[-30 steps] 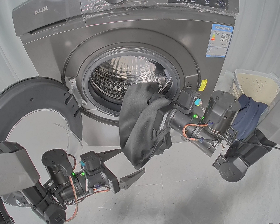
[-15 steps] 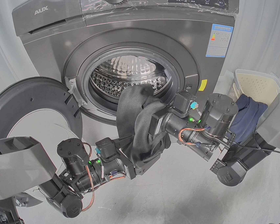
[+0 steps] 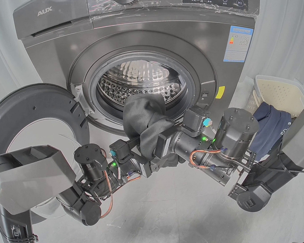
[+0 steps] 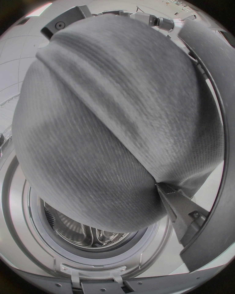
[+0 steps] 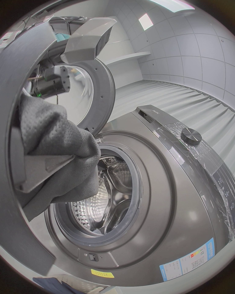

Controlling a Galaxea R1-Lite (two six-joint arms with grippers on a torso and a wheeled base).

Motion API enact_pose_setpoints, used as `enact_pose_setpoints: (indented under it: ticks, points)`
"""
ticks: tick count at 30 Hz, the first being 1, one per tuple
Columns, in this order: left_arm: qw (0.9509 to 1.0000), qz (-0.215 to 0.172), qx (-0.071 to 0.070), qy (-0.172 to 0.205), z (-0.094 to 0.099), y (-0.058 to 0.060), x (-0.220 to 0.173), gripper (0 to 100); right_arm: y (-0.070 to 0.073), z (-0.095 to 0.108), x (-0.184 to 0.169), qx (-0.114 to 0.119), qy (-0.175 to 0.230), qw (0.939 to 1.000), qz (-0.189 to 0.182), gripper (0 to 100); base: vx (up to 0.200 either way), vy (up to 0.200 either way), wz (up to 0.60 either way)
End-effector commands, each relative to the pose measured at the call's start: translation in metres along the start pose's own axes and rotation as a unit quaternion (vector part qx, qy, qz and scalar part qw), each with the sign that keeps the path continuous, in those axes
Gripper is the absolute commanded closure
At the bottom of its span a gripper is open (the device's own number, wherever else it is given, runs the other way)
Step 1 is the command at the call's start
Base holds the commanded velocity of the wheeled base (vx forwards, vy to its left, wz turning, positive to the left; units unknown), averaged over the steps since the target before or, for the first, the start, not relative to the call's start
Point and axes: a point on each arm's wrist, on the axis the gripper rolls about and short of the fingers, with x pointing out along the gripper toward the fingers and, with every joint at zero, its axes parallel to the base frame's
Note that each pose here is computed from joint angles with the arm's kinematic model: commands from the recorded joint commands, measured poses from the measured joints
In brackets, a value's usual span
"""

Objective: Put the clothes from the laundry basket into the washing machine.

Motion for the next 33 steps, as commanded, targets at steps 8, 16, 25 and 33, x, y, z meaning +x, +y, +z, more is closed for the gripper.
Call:
enact_pose_setpoints:
  ticks: [8,16,25,33]
  points:
    - [0.9999,0.010,-0.004,0.009,-0.020,0.009,0.011,0,0.008,0.007,-0.009,0.008,0.000,0.9999,0.011,100,0.000,0.000,0.00]
    - [0.9998,0.017,-0.001,0.001,-0.018,0.010,0.014,0,0.011,0.006,-0.009,0.014,0.001,0.9999,0.010,100,0.000,0.000,0.00]
    - [0.9997,0.017,-0.009,-0.014,-0.012,0.007,0.020,100,0.011,0.006,-0.009,0.016,0.000,0.9998,0.008,100,0.000,0.000,0.00]
    - [0.9998,0.017,-0.011,0.004,-0.015,0.001,0.012,0,-0.002,0.009,-0.001,0.011,-0.012,0.9998,-0.008,100,0.000,0.000,0.00]
